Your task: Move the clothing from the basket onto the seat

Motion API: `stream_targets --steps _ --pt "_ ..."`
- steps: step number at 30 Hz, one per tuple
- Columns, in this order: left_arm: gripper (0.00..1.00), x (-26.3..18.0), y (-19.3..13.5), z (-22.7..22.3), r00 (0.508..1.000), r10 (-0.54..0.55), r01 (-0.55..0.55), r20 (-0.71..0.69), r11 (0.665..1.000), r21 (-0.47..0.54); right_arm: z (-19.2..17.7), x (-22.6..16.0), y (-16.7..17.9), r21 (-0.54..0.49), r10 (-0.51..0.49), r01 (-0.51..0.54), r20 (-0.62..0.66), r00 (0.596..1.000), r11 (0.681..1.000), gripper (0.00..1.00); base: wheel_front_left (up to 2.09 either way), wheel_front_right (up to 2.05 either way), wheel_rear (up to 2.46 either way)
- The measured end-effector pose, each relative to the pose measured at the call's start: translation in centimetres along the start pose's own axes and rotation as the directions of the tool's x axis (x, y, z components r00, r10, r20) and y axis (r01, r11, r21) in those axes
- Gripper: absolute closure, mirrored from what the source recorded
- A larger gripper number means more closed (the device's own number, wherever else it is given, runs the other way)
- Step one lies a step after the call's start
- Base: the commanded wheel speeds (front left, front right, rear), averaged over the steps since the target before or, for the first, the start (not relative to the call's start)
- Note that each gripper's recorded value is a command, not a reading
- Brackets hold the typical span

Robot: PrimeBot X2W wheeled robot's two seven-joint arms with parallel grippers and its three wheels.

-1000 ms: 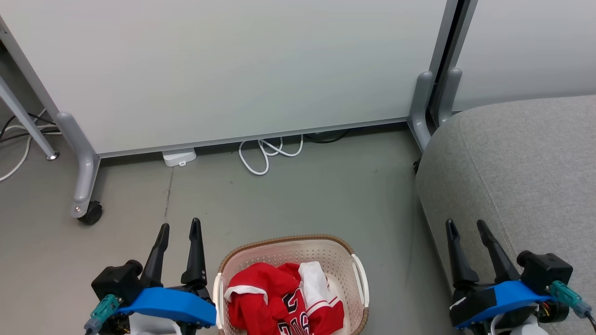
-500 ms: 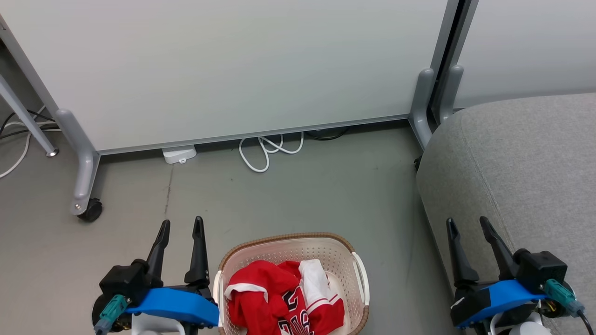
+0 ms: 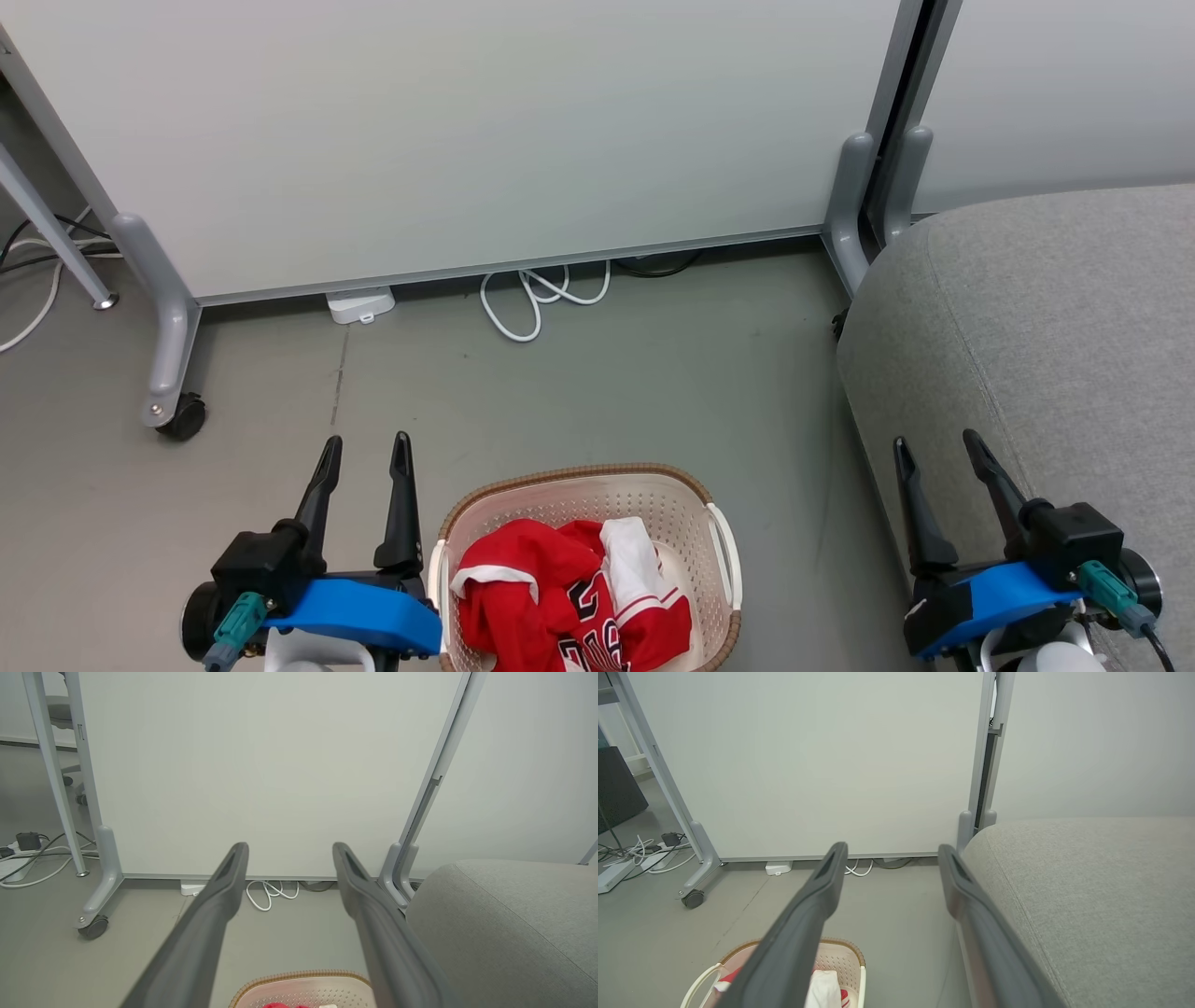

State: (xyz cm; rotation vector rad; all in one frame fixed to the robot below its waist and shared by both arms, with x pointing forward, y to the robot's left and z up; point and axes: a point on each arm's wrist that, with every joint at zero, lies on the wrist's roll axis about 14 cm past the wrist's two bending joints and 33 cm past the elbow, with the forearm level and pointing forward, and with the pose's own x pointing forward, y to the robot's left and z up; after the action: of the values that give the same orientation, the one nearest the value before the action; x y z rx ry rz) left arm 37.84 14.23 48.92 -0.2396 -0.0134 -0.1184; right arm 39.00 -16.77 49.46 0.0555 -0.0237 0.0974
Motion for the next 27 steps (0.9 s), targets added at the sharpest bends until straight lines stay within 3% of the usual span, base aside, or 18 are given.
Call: stream_targets --steps 27 --pt "0.0 0.4 0.3 -1.2 0.999 0.007 -0.008 -0.035 1.0 -0.008 -0.4 0.4 0.2 0.001 0.007 -0.007 -0.008 1.0 1.0 0.0 0.0 0.0 0.0"
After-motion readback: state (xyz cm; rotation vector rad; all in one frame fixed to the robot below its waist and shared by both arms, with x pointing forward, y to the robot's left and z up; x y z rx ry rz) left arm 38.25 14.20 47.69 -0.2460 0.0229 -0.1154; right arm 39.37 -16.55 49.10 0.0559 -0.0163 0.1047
